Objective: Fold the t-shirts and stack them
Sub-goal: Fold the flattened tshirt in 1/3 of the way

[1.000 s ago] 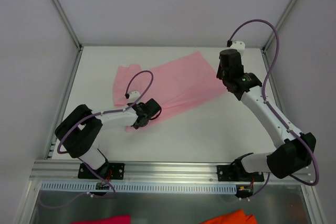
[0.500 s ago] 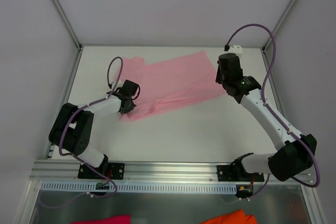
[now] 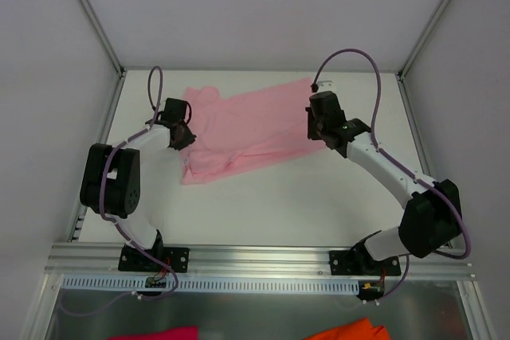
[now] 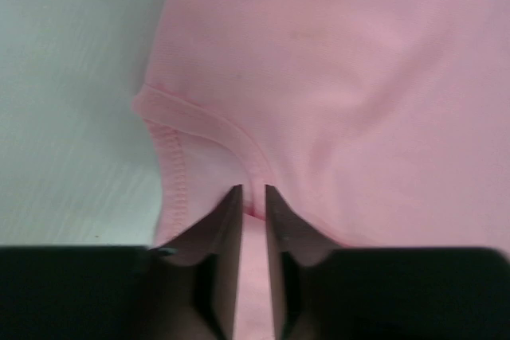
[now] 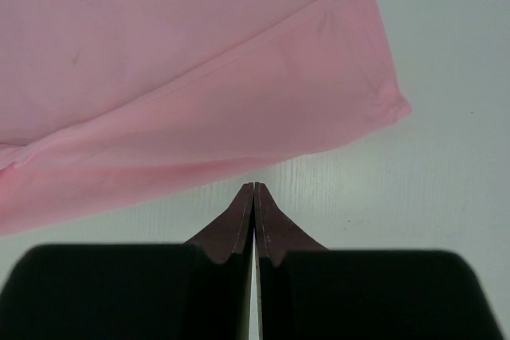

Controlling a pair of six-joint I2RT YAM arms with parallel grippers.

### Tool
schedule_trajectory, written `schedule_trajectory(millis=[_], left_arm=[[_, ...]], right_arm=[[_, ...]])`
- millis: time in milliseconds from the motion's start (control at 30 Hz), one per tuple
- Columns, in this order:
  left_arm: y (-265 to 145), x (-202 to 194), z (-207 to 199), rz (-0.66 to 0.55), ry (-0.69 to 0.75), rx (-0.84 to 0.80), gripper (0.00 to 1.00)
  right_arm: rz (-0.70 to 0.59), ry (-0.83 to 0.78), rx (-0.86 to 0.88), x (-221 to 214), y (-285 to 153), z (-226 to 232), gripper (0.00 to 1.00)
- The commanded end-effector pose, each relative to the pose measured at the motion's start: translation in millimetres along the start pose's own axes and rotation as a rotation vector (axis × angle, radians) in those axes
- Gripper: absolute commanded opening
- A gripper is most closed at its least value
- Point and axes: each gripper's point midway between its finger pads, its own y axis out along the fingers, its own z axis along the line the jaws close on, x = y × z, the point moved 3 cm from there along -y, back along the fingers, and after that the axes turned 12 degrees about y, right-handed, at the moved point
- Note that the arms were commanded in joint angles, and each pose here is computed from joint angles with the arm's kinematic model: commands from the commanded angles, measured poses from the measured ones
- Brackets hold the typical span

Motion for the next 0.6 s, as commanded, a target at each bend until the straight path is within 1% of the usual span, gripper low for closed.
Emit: schedule_trajectory(millis=[0,33,67,100,200,233,267,300,333,367,400,433,500,567], left_arm=[[-38.3,48.6,-35.3,-0.162,0.043,-0.193,0.22],[-50.6,57.8,-38.1,-0.192,0.046,-0.213,0.26],[-57.8,62.0,-39.7,-0.204,0.061,-0.223,0.31],[-72.6,72.2,-44.2,-0.242,0.057,-0.252,0.35],[-96.3,80.0,-56.6,-0.288,0.077,-0.339,0.34],[-113.9,78.4,-65.3,-0.313,0.103,-0.390,0.34],[-123.0,75.3,-70.8,-0.327,0.120,-0.415,0.34],[-128.3,67.2,-74.5,-0.336,0.141,-0.434,0.34],[-146.8,64.7,-78.1,-0.372,0.159,-0.464,0.35],[-154.1,59.9,-78.6,-0.394,0.172,-0.454,0.35],[-172.3,45.3,-86.5,-0.424,0.207,-0.485,0.35],[-178.8,41.2,-85.1,-0.454,0.213,-0.461,0.36],[-192.7,22.4,-87.9,-0.462,0.225,-0.510,0.35],[-196.5,13.8,-86.4,-0.460,0.224,-0.540,0.34]], right_arm=[[0.035,-0.041,0.050,-11.5,20.5,15.8,0.02],[0.067,-0.054,0.036,-21.1,31.6,16.6,0.01],[0.079,-0.062,0.038,-25.3,37.0,18.2,0.01],[0.083,-0.071,0.057,-27.4,41.9,23.5,0.01],[0.116,-0.094,0.061,-36.7,59.8,29.6,0.01],[0.130,-0.108,0.060,-39.6,64.5,30.2,0.01],[0.161,-0.125,0.039,-49.0,74.5,28.3,0.01],[0.162,-0.126,0.033,-46.8,78.2,30.3,0.01],[0.167,-0.132,0.035,-48.3,82.0,31.3,0.01],[0.175,-0.143,0.032,-51.7,85.8,31.5,0.01],[0.181,-0.151,0.015,-57.3,90.2,27.8,0.01],[0.167,-0.149,0.023,-56.9,92.9,29.8,0.01],[0.174,-0.149,0.034,-61.7,97.4,31.4,0.01],[0.174,-0.154,0.038,-64.7,99.7,33.6,0.01]])
